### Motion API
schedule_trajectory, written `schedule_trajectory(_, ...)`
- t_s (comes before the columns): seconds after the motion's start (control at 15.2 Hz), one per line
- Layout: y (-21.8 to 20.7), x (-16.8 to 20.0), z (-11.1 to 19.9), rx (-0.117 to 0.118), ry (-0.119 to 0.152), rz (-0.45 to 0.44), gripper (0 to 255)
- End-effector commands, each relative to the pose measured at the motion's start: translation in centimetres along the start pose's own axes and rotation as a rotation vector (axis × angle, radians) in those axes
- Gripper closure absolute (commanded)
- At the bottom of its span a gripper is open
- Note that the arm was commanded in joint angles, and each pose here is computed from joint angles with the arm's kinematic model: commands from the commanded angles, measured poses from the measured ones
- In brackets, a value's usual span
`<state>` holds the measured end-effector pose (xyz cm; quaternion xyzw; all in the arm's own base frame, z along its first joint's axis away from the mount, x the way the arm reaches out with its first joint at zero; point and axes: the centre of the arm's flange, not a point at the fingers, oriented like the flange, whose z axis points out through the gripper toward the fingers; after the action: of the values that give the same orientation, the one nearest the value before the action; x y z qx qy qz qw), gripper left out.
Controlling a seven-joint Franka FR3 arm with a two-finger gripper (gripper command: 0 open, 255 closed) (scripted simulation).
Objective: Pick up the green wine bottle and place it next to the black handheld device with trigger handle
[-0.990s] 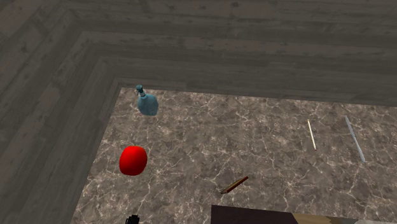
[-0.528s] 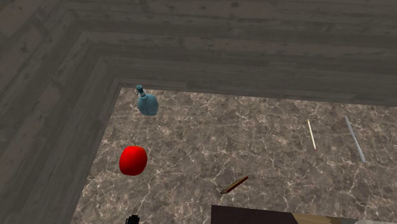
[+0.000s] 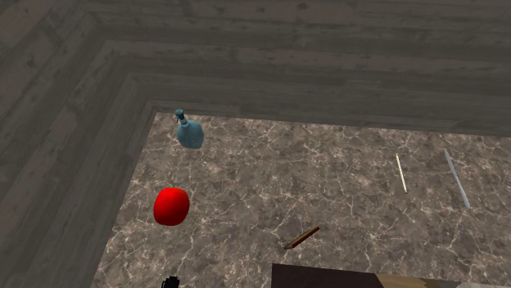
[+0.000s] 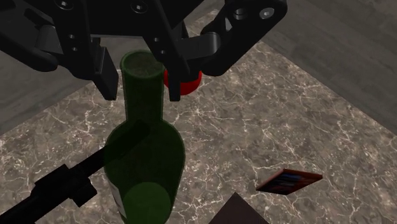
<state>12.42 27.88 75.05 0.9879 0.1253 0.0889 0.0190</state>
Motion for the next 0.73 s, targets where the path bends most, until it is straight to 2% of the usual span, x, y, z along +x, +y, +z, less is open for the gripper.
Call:
schedule_trajectory(0.0, 0.0, -0.2, 1.1, 0.000, 0.001, 0.000, 255)
schedule_trajectory(0.66, -0.3, -1.1, 6.3, 0.000, 0.001, 0.000, 255)
